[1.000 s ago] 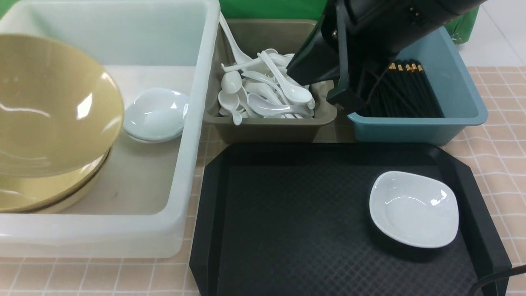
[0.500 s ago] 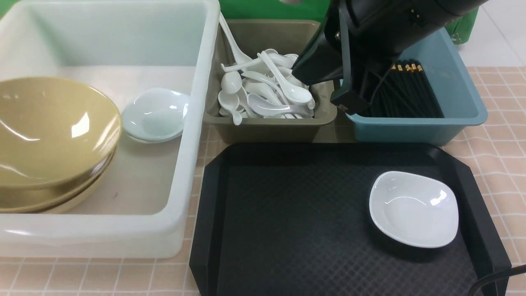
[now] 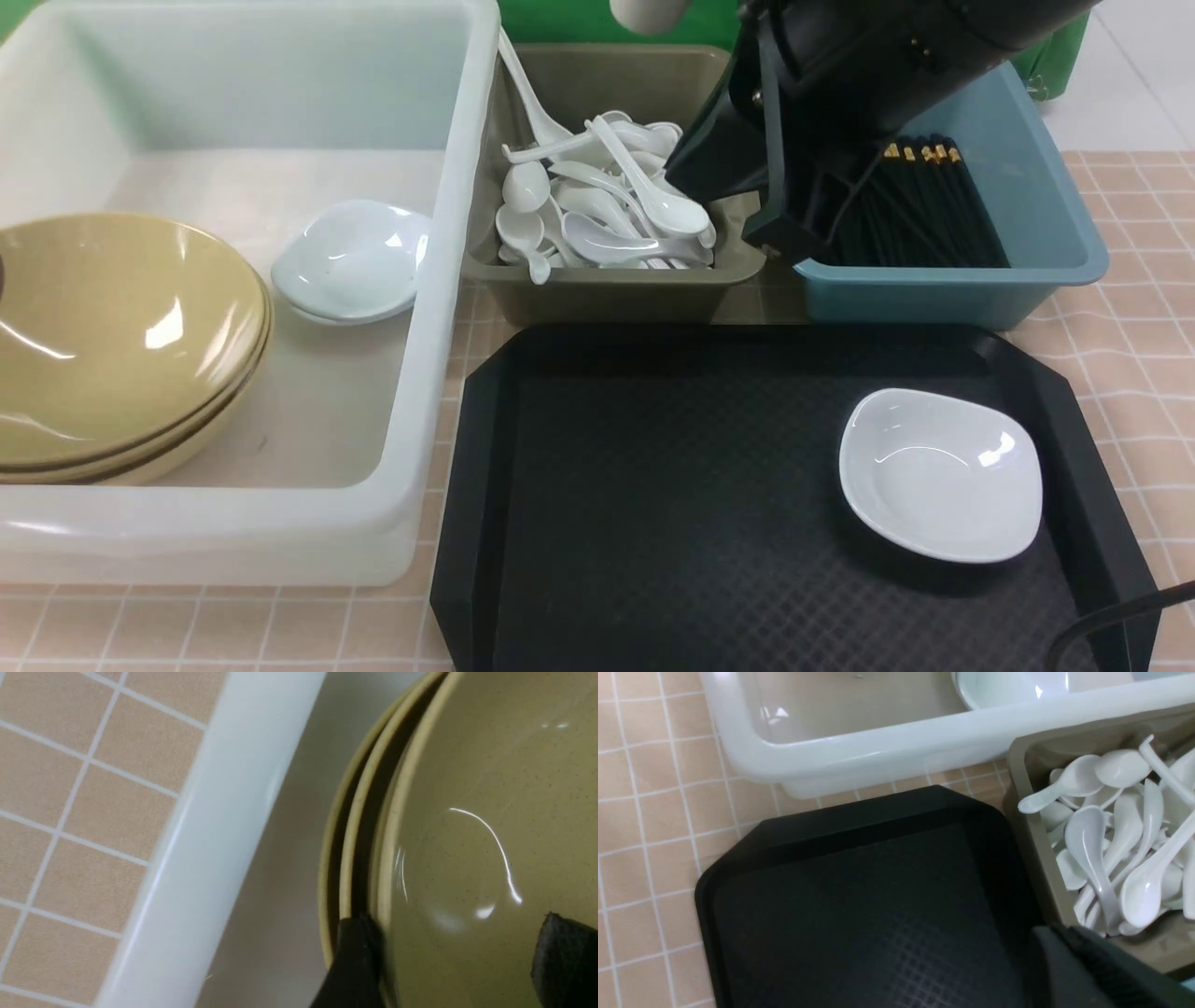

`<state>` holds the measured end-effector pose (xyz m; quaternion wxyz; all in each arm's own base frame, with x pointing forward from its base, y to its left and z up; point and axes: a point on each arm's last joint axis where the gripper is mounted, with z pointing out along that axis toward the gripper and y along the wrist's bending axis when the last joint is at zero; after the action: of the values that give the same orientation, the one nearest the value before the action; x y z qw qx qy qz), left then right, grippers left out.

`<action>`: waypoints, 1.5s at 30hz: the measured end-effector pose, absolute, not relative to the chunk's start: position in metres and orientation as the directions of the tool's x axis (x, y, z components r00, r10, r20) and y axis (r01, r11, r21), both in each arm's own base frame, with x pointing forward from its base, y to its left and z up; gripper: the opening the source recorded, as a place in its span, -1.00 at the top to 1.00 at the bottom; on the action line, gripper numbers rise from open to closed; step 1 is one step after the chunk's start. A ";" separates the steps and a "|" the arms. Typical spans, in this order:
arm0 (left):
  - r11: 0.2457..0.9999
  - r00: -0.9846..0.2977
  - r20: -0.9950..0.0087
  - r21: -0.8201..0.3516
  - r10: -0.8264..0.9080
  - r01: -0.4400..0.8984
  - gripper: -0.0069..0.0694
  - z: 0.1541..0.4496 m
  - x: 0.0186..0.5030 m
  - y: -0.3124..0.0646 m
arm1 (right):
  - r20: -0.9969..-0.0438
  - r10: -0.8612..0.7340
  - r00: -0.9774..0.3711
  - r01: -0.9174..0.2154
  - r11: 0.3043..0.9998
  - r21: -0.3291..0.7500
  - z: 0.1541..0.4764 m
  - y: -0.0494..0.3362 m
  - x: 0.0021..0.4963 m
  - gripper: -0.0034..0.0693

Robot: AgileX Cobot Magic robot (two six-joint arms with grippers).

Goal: On brown table put chopsticks spoon bowls plates into blue grey white boxes.
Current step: 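Place the tan bowl onto the bowl stack in the left bin with the left gripper, then grasp the small white bowl on the black tray by its rim with the left gripper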

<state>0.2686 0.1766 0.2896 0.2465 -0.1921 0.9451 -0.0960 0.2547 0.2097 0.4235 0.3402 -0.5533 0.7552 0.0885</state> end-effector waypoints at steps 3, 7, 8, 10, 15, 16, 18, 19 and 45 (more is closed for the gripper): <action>0.911 -0.790 -0.457 -0.254 -0.409 -0.325 -0.49 0.312 0.265 0.176 | -0.611 -0.775 -0.160 -0.893 0.377 -0.245 0.423 0.208 0.256 0.74; 0.890 -0.756 -0.471 -0.270 -0.454 -0.367 -0.52 0.351 0.256 0.168 | -0.609 -0.776 -0.161 -0.893 0.377 -0.245 0.423 0.208 0.256 0.72; 0.884 -0.741 -0.483 -0.284 -0.467 -0.372 -0.51 0.364 0.253 0.163 | -0.609 -0.776 -0.161 -0.893 0.377 -0.245 0.423 0.209 0.257 0.72; 0.891 -0.733 -0.507 -0.292 -0.453 -0.348 -0.48 0.383 0.251 0.151 | -0.607 -0.778 -0.161 -0.892 0.378 -0.248 0.422 0.209 0.258 0.72; 0.957 -0.775 -0.578 -0.267 -0.254 -0.115 -0.24 0.410 0.263 0.086 | -0.590 -0.783 -0.198 -0.869 0.418 -0.264 0.420 0.206 0.262 0.71; 0.964 -0.793 -0.578 -0.261 -0.192 -0.044 -0.16 0.410 0.268 0.067 | -0.587 -0.781 -0.212 -0.861 0.434 -0.266 0.420 0.205 0.263 0.71; 0.966 -0.820 -0.568 -0.240 -0.065 0.090 0.02 0.407 0.277 0.033 | -0.579 -0.772 -0.263 -0.840 0.478 -0.256 0.419 0.200 0.266 0.71; 0.965 -0.825 -0.564 -0.234 -0.033 0.122 0.07 0.405 0.279 0.026 | -0.577 -0.769 -0.276 -0.836 0.488 -0.251 0.418 0.198 0.267 0.71; 0.521 -0.548 -0.486 -0.205 0.681 0.829 0.46 0.251 0.329 -0.321 | -0.554 -0.522 -0.648 -0.564 0.818 -0.112 0.389 0.074 0.186 0.66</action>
<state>0.3289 -0.3209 0.2512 0.1753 0.4419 0.8542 -0.2104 0.1855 0.0744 0.3888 0.2939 -0.2992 0.9071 0.0354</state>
